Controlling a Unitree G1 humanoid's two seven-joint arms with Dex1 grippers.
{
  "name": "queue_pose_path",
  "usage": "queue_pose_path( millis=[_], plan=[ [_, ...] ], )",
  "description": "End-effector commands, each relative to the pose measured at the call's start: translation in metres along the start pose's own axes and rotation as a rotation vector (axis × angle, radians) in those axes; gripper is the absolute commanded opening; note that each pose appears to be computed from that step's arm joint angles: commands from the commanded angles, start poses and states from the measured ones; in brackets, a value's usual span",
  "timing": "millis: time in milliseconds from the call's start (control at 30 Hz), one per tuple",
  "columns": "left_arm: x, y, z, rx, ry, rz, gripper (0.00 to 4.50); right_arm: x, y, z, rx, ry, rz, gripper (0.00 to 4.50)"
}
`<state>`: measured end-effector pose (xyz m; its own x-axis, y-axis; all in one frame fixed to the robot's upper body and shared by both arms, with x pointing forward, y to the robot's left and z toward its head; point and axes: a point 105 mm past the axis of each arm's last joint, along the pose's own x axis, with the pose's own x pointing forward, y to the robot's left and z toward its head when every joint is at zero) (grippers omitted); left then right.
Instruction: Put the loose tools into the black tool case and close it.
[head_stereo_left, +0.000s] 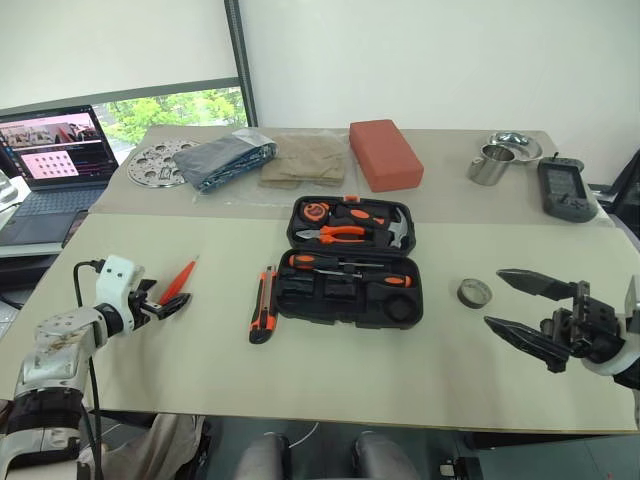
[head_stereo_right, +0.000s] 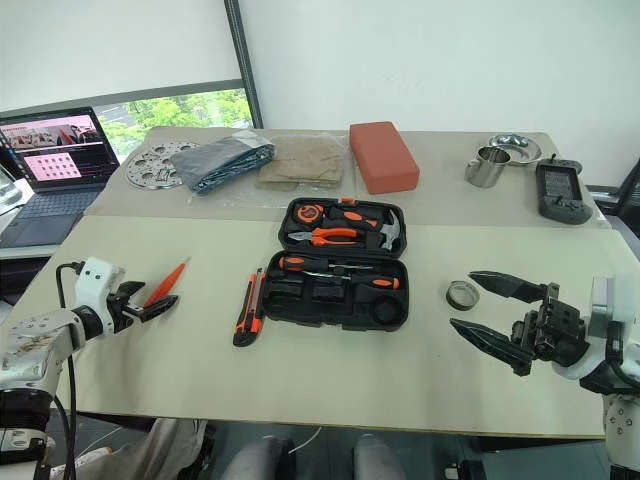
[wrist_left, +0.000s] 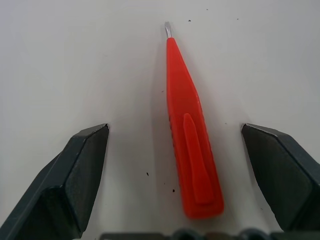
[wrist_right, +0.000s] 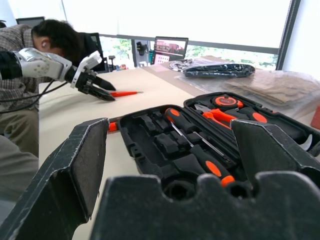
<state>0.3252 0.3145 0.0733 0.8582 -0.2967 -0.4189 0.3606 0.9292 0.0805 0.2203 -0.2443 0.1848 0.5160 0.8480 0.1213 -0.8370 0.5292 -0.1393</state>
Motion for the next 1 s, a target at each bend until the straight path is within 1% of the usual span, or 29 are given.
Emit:
queue_pose_path(
  millis=[33,67,167,267,367,500,533,567,600,667,700,733,800,833,933,1000],
  plan=[
    [0.004,-0.002,0.002,-0.031,-0.017,-0.013,4.00,-0.002,0.002,0.014,-0.068,-0.019,-0.003,4.50],
    [0.005,-0.003,-0.001,-0.053,-0.016,-0.023,3.80,-0.001,0.002,0.014,-0.069,-0.021,-0.004,4.50],
    [0.006,-0.004,-0.005,-0.090,-0.012,-0.042,2.56,0.000,0.003,0.014,-0.070,-0.025,-0.004,4.50],
    [0.007,-0.003,-0.006,-0.093,-0.007,-0.048,1.46,0.000,0.003,0.014,-0.070,-0.024,-0.001,4.50],
    [0.007,-0.003,-0.005,-0.090,-0.012,-0.049,0.49,-0.001,0.002,0.014,-0.073,-0.021,-0.002,4.50],
    [0.006,-0.007,0.027,0.014,-0.105,-0.075,0.47,-0.003,0.003,0.011,-0.080,-0.013,-0.010,4.50],
    [0.008,-0.015,0.043,0.047,-0.157,-0.114,0.47,-0.003,0.003,0.010,-0.079,-0.008,-0.008,4.50],
    [0.008,-0.020,0.054,0.069,-0.193,-0.139,0.47,-0.003,0.004,0.010,-0.079,-0.005,-0.007,4.50],
    [0.011,-0.038,0.074,0.115,-0.252,-0.227,0.47,-0.003,0.004,0.009,-0.079,0.001,-0.004,4.50],
    [0.011,-0.063,0.097,0.176,-0.315,-0.352,0.47,-0.002,0.004,0.008,-0.081,0.009,-0.001,4.50],
    [0.012,-0.086,0.113,0.222,-0.347,-0.466,0.47,-0.002,0.004,0.007,-0.084,0.016,0.002,4.50],
    [0.014,-0.103,0.124,0.272,-0.358,-0.553,0.47,-0.001,0.005,0.007,-0.087,0.021,0.003,4.50],
    [0.015,-0.138,0.134,0.381,-0.350,-0.736,0.47,0.000,0.005,0.005,-0.094,0.035,0.004,4.50],
    [0.016,-0.149,0.133,0.432,-0.328,-0.813,0.47,0.000,0.006,0.004,-0.096,0.042,0.005,4.50],
    [0.023,-0.161,0.130,0.528,-0.268,-0.915,0.47,0.000,0.007,0.002,-0.102,0.049,0.002,4.50],
    [0.033,-0.167,0.124,0.637,-0.192,-0.989,0.47,-0.001,0.009,0.002,-0.111,0.049,-0.011,4.50]
  ],
)
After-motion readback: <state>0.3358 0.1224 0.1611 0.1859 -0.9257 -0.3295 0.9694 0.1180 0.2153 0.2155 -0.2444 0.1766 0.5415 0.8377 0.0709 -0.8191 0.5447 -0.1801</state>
